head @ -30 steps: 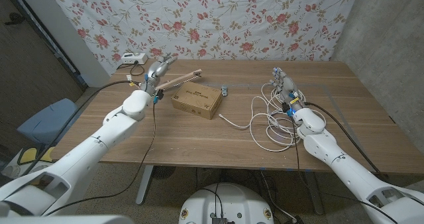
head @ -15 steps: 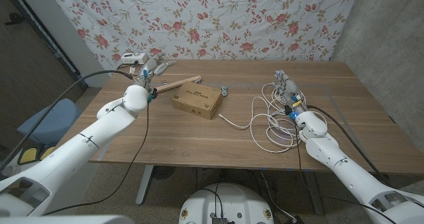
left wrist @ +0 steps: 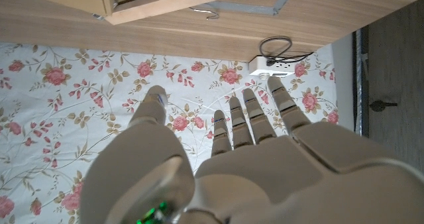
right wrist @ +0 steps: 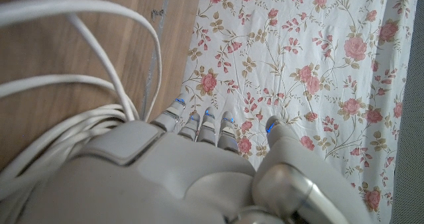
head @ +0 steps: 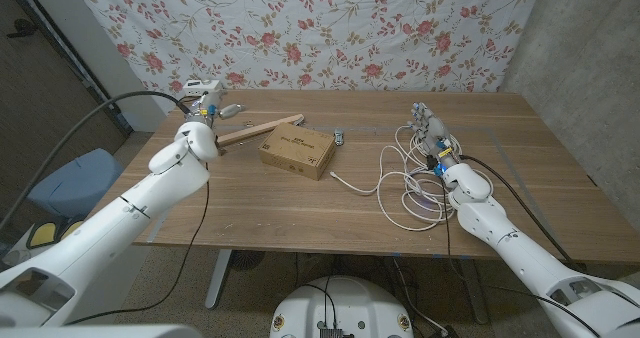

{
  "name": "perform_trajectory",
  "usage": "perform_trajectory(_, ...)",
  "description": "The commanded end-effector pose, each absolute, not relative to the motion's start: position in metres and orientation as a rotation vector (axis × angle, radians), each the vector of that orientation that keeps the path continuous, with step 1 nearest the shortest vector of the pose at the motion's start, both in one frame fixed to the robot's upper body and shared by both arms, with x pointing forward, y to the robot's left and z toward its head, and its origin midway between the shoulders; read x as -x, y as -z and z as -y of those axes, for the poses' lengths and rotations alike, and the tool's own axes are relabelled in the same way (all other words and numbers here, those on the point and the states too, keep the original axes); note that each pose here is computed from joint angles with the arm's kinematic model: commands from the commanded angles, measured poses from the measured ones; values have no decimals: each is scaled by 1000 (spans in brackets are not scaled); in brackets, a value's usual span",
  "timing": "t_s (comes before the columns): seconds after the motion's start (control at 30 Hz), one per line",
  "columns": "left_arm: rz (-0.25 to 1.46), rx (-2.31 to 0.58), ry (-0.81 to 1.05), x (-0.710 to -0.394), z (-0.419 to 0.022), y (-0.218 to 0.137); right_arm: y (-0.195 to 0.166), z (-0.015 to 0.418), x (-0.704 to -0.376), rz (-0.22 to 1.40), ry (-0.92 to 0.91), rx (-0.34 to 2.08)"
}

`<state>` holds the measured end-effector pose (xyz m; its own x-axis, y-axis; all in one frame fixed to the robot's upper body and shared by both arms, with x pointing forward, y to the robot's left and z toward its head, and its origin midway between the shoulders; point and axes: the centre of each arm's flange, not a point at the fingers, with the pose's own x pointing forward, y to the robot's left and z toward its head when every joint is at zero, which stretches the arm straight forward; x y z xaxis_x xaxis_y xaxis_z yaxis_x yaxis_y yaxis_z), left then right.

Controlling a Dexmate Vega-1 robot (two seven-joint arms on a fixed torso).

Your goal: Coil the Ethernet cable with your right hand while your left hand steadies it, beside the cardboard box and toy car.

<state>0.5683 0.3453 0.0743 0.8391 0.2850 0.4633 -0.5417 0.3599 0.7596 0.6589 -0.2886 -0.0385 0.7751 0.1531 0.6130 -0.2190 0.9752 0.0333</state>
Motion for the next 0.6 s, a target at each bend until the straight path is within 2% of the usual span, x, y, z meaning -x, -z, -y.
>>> perform_trajectory(0.03,131,-1206,-591,-573,-362,-91,35,285,-667,655,-206,-105)
perform_trajectory(0.6,-35,-1410,-520,-608,-358,-112,41,291,-665,654,-192,-118)
